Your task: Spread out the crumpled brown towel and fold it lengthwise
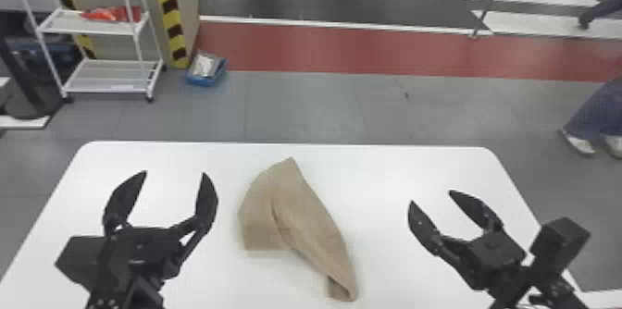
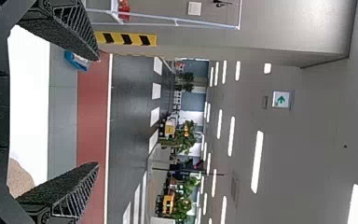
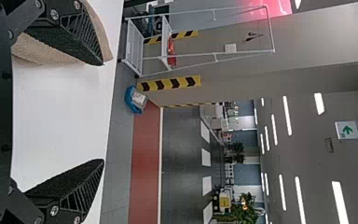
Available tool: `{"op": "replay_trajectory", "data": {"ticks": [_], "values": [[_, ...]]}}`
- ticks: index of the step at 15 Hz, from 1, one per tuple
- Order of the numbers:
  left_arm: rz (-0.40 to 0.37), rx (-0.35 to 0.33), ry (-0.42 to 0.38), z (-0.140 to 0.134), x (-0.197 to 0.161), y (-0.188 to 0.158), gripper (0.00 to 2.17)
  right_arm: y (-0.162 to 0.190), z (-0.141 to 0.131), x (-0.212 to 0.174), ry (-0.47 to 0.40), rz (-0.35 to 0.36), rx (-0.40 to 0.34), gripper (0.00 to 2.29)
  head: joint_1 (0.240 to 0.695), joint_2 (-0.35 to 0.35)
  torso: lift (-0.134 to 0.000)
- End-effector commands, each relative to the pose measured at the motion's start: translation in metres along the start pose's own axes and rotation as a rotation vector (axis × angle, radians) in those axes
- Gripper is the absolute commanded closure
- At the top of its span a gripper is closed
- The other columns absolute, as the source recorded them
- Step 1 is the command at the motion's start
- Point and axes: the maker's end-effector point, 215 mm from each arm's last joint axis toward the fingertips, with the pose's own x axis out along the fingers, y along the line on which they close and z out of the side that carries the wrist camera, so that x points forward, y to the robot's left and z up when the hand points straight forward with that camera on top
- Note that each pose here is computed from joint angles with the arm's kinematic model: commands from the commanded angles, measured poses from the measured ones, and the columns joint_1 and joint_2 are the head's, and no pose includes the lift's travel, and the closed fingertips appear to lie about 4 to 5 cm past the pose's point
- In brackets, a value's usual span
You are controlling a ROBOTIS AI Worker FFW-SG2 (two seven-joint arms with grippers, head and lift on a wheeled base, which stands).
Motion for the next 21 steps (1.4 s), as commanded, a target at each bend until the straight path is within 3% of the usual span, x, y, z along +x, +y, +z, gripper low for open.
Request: {"op": "replay_trajectory", "data": {"ticks": [1, 15, 17, 21], "values": [[-0.002, 0.000, 0.006, -0.002, -0.001, 0.000, 0.09, 0.000, -0.001, 0.000, 0.002, 0.000, 0.002, 0.18, 0.695, -0.127, 0.000], [-0.020, -0.007, 0.011, -0.005, -0.003, -0.004, 0.08, 0.002, -0.011, -0.003, 0.028, 0.009, 0.034, 0.19, 0.695, -0.130, 0.000], [-0.031, -0.009, 0.038, -0.020, -0.006, -0.004, 0.09, 0.003, -0.019, -0.002, 0.049, 0.011, 0.025, 0.19, 0.695, -0.132, 0.000], [-0.055, -0.012, 0.108, -0.068, -0.007, -0.005, 0.09, 0.006, -0.067, 0.004, 0.148, 0.032, 0.014, 0.22, 0.695, -0.128, 0.000]]}}
